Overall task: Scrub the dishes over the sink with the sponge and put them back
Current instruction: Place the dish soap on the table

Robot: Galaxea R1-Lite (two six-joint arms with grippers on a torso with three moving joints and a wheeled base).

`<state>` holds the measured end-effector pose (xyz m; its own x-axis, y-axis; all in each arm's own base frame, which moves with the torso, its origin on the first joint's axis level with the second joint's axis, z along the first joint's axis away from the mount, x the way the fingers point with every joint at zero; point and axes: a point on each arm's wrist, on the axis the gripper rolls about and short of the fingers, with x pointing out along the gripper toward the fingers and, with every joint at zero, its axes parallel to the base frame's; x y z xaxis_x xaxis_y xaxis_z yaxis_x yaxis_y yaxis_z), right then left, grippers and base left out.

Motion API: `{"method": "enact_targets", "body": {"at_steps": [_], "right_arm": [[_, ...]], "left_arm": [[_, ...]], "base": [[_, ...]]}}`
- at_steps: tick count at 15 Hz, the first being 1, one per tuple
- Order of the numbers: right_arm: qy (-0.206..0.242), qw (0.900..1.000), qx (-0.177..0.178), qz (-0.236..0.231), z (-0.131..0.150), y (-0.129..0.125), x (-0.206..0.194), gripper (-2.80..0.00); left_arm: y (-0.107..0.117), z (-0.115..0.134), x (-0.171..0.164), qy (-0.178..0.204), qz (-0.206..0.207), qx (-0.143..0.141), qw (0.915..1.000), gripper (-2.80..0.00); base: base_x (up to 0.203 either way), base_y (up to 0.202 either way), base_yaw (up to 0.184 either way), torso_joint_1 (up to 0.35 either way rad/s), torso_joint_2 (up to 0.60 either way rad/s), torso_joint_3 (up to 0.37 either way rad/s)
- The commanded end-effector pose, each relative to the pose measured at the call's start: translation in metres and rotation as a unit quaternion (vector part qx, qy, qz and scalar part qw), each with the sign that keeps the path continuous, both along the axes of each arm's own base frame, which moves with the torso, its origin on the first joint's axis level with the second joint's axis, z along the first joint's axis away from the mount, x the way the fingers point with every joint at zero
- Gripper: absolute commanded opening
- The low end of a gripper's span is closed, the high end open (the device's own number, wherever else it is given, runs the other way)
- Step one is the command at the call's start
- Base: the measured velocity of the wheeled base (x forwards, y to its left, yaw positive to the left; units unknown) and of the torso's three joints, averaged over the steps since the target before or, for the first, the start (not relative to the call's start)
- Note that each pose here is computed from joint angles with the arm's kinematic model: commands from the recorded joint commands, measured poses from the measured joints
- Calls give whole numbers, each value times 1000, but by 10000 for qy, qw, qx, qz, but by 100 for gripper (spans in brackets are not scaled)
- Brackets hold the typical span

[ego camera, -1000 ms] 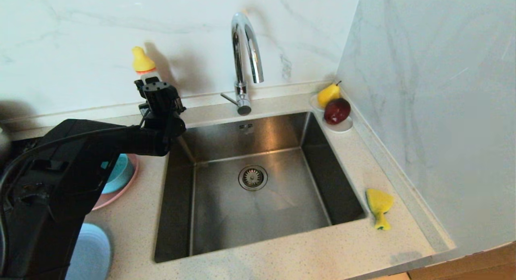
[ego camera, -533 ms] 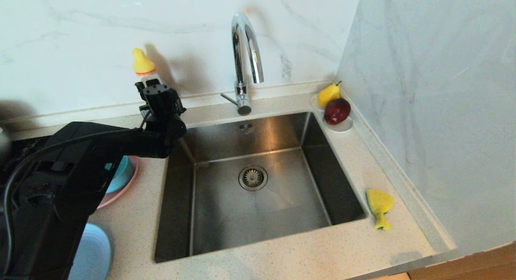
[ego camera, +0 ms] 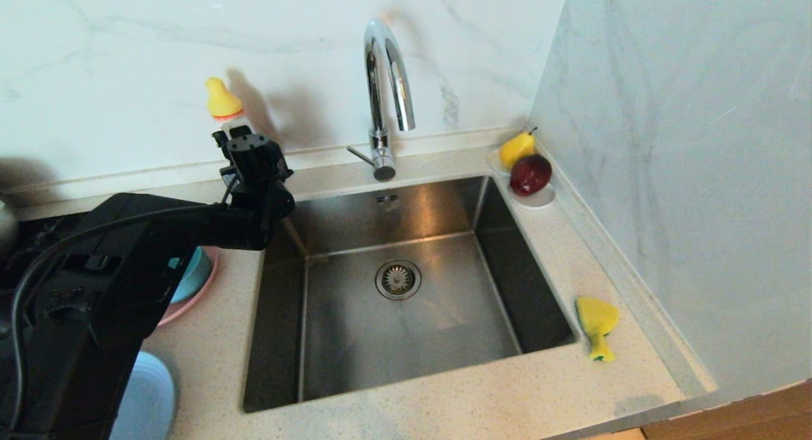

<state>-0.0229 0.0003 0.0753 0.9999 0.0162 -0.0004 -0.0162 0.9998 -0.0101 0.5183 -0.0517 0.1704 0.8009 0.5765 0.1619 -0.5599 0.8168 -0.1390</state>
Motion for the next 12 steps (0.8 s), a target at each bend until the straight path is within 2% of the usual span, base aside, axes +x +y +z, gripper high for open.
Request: {"method": "enact_targets", "body": {"at_steps": [1,12], "right_arm": [[-2,10000,-3,4,0,0,0,-280],[-2,10000,-3,4,0,0,0,-280]], "left_arm": [[1,7,-2,-212,33,7,9998,-280],[3,7,-1,-426,34,-21,9991,-280]], "base": [[0,0,0,0,0,0],[0,0,0,0,0,0]]}}
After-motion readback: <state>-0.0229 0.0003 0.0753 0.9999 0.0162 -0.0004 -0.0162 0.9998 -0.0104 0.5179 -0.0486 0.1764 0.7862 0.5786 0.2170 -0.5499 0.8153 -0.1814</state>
